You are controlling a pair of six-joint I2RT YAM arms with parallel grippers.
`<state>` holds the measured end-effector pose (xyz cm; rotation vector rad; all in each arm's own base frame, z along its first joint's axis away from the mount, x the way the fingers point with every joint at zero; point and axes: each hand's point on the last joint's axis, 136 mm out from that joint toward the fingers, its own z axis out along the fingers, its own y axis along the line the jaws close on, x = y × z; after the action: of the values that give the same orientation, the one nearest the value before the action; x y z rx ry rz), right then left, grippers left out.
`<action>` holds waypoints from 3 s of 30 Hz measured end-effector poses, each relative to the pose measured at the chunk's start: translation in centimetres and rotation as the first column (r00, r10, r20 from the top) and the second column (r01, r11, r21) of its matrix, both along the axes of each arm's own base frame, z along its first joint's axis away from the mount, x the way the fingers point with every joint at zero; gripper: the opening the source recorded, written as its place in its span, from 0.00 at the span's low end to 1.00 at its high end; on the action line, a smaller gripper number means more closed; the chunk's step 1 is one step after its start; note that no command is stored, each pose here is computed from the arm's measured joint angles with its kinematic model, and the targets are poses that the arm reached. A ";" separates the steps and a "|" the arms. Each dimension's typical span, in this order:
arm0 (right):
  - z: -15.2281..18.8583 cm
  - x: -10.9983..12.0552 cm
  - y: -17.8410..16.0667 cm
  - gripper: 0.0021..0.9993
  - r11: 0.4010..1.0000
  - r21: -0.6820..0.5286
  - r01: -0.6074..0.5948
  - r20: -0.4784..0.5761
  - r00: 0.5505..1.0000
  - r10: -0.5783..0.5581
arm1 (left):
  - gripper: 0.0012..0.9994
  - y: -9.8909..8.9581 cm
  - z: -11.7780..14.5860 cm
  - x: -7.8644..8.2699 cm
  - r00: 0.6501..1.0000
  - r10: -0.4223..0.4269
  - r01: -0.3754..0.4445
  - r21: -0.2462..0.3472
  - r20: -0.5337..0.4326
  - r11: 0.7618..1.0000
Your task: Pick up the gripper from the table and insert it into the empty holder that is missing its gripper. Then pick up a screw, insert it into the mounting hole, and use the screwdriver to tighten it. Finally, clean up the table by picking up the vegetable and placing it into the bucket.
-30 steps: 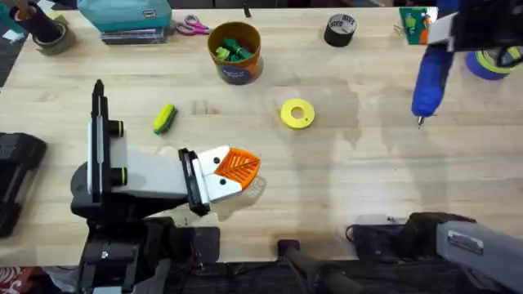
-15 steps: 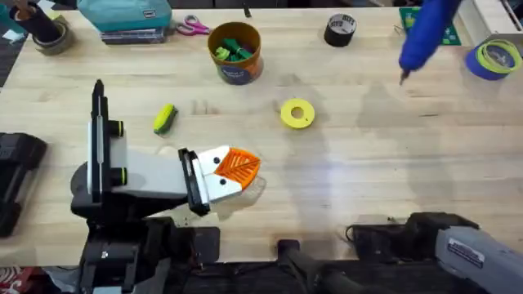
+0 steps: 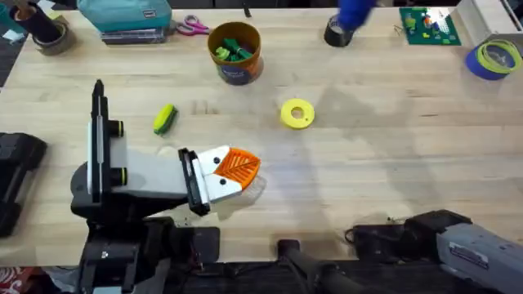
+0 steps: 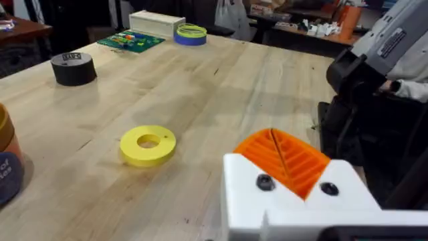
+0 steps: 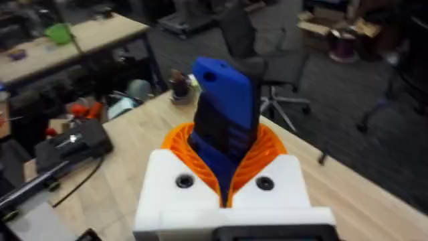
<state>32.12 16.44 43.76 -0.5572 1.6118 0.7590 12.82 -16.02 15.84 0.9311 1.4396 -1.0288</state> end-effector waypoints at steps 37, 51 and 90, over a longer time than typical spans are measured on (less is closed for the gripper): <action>5.0 -10.0 13.9 0.02 0.823 0.046 -0.566 0.280 0.798 0.533 | 0.00 0.0 0.0 0.0 1.000 0.000 0.000 0.000 0.000 1.000; 5.1 -10.5 14.1 0.02 0.813 0.045 -0.581 0.290 0.786 0.546 | 0.00 0.0 0.0 0.0 1.000 0.000 0.000 0.000 0.000 1.000; -0.1 -16.4 17.5 0.02 0.635 0.023 -0.772 0.347 0.602 0.719 | 0.00 0.0 0.0 0.0 1.000 0.000 0.000 0.000 0.001 1.000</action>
<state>15.72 33.98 43.67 -1.2070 0.9528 1.3479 12.82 -16.02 15.85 0.9311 1.4393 -1.0283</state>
